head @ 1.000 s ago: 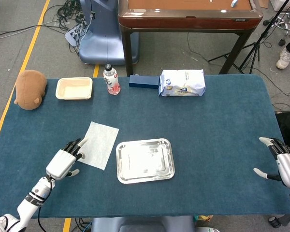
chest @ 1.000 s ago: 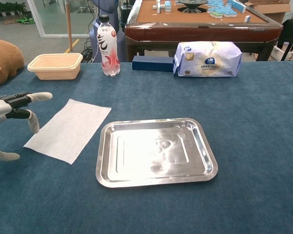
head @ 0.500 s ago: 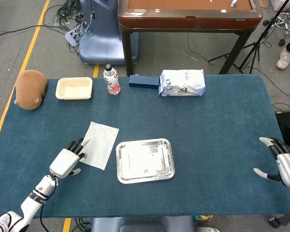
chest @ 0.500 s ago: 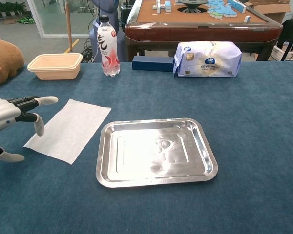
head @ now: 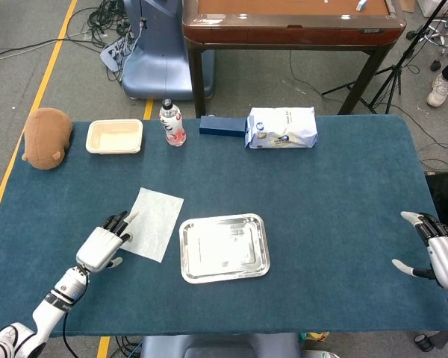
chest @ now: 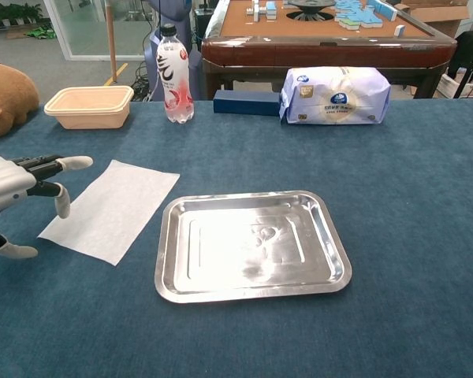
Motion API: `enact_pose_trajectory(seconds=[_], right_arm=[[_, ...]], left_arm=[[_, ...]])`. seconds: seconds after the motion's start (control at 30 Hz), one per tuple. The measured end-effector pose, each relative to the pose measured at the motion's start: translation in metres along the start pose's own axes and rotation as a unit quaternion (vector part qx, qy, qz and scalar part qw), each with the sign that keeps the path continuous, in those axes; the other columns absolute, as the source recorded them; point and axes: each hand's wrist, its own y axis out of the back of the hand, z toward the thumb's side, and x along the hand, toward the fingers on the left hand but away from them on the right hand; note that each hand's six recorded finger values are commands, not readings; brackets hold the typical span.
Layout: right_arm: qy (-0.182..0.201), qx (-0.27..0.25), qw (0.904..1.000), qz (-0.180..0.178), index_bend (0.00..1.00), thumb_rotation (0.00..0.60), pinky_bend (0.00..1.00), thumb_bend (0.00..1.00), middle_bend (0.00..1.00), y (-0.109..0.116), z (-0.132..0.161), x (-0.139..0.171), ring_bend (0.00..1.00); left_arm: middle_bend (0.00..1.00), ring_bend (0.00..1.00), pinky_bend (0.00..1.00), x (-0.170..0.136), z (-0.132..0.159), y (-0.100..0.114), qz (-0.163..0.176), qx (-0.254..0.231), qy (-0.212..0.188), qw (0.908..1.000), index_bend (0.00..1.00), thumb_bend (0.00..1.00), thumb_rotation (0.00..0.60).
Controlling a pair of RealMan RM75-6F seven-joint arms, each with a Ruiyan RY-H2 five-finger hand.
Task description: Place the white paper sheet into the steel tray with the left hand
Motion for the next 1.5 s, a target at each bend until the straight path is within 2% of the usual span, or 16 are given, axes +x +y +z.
enact_pose_trajectory(seconds=[0.8, 1.5], right_arm=[[-0.002, -0.001, 1.0000, 0.001, 0.17, 0.600, 0.23, 0.00, 0.22, 0.000, -0.001, 0.000, 0.13], [-0.001, -0.001, 1.0000, 0.000, 0.17, 0.600, 0.23, 0.00, 0.22, 0.000, -0.001, 0.000, 0.13]], left_arm=[[0.00, 0.00, 0.16, 0.013, -0.012, -0.009, -0.015, -0.014, 0.025, 0.9995, 0.43, 0.10, 0.600], [0.00, 0.00, 0.16, 0.020, -0.008, -0.012, -0.017, -0.016, 0.023, 0.9995, 0.44, 0.10, 0.600]])
